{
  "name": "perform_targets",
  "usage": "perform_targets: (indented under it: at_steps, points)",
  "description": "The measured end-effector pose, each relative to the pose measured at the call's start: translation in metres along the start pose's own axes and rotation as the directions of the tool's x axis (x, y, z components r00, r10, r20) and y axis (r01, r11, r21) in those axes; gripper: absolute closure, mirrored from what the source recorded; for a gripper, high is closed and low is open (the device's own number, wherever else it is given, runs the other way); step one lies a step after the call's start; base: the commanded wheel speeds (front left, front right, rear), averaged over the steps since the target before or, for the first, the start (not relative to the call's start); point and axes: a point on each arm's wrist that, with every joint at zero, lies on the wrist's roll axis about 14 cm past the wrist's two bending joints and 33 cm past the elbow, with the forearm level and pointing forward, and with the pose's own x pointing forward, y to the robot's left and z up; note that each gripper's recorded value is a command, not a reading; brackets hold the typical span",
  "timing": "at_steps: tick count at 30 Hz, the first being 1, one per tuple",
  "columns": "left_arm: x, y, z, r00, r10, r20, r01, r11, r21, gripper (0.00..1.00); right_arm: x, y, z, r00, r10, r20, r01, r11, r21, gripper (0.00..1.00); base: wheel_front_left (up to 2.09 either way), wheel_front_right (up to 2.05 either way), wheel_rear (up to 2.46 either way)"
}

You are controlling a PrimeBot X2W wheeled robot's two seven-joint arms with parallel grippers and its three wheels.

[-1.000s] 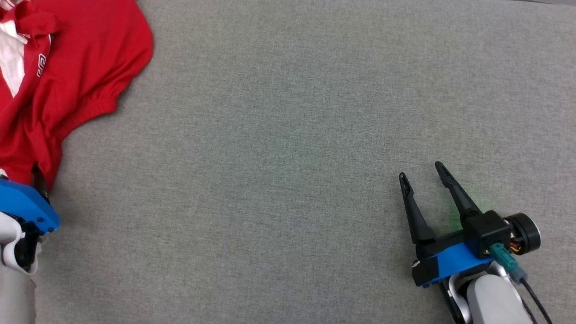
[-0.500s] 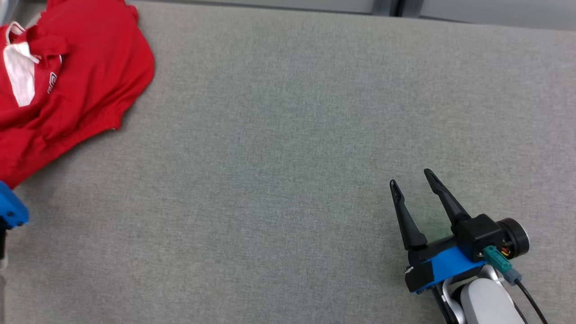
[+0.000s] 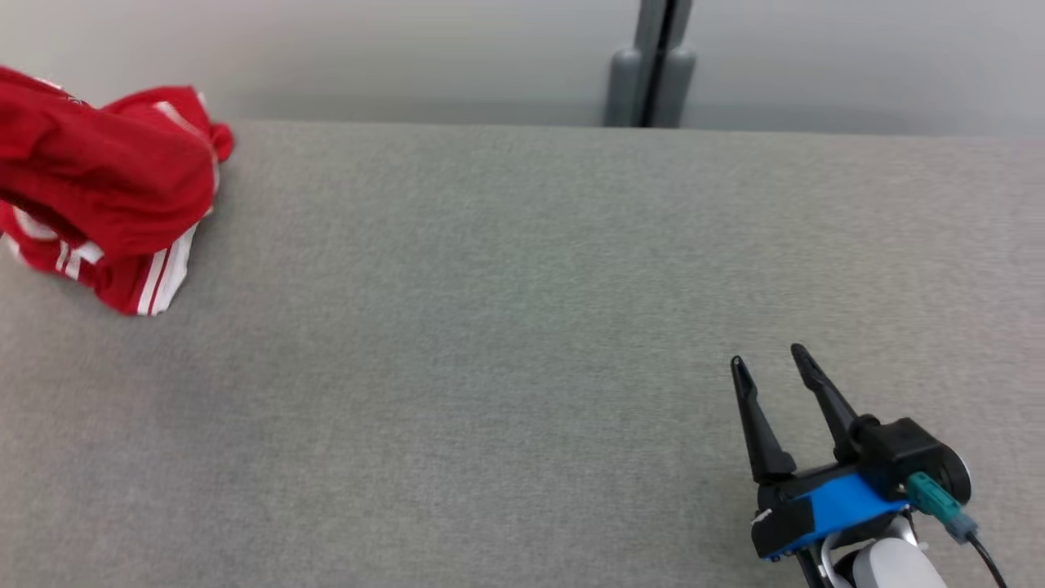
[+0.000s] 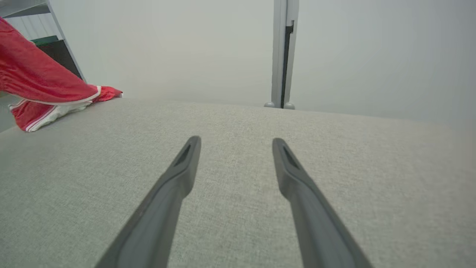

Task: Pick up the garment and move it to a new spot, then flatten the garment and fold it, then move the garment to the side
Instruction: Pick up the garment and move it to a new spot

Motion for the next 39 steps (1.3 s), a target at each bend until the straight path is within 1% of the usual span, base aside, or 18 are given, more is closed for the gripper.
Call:
perform_targets:
  at_steps: [4,8,12,15,19,21,24,27,29,32,35,39]
  points:
    - [0.007,-0.047,0.06,0.983,-0.13,0.13,0.122,0.99,0.07,1.0,-0.023,-0.024,0.009,0.996,-0.087,0.021,0.087,0.996,0.008,0.0,0.0,0.0,0.0]
    - [0.009,-0.107,0.107,0.935,-0.277,0.221,0.252,0.958,0.136,1.0,-0.048,-0.053,0.015,0.982,-0.188,0.034,0.188,0.982,0.012,0.0,0.0,0.0,0.0]
    - [0.001,-0.175,0.147,0.853,-0.425,0.302,0.38,0.903,0.199,1.0,-0.076,-0.077,0.015,0.96,-0.279,0.034,0.279,0.96,0.02,0.0,0.0,0.0,0.0]
    - [-0.013,-0.227,0.168,0.776,-0.531,0.341,0.478,0.847,0.231,1.0,-0.093,-0.092,0.017,0.94,-0.339,0.039,0.338,0.941,0.03,0.0,0.0,0.0,0.0]
    - [-0.032,-0.277,0.183,0.679,-0.63,0.376,0.571,0.776,0.27,1.0,-0.111,-0.105,0.016,0.918,-0.396,0.034,0.395,0.918,0.034,0.0,0.0,0.0,0.0]
    - [-0.04,-0.296,0.182,0.638,-0.671,0.378,0.608,0.74,0.288,1.0,-0.115,-0.109,0.014,0.911,-0.41,0.03,0.409,0.912,0.039,0.0,0.0,0.0,0.0]
    - [-0.052,-0.319,0.164,0.587,-0.726,0.358,0.665,0.684,0.299,1.0,-0.116,-0.112,0.012,0.907,-0.42,0.021,0.419,0.907,0.039,0.0,0.0,0.0,0.0]
    - [-0.061,-0.333,0.134,0.557,-0.764,0.327,0.71,0.642,0.29,1.0,-0.113,-0.113,0.009,0.908,-0.419,0.013,0.418,0.908,0.042,0.0,0.0,0.0,0.0]
    - [-0.065,-0.34,0.103,0.555,-0.782,0.282,0.743,0.619,0.255,1.0,-0.108,-0.11,0.008,0.913,-0.408,0.008,0.407,0.912,0.044,0.0,0.0,0.0,0.0]
    - [-0.078,-0.351,0.04,0.565,-0.809,0.162,0.789,0.587,0.181,1.0,-0.099,-0.105,0.007,0.922,-0.386,0.007,0.385,0.922,0.049,0.0,0.0,0.0,0.0]
    - [-0.093,-0.353,-0.014,0.582,-0.81,0.068,0.805,0.586,0.095,1.0,-0.093,-0.102,0.004,0.929,-0.37,0.0,0.37,0.928,0.052,0.0,0.0,0.0,0.0]
    - [-0.118,-0.352,-0.066,0.588,-0.808,-0.022,0.808,0.588,-0.01,1.0,-0.086,-0.097,0.003,0.937,-0.35,-0.003,0.35,0.935,0.051,0.0,0.0,0.0,0.0]
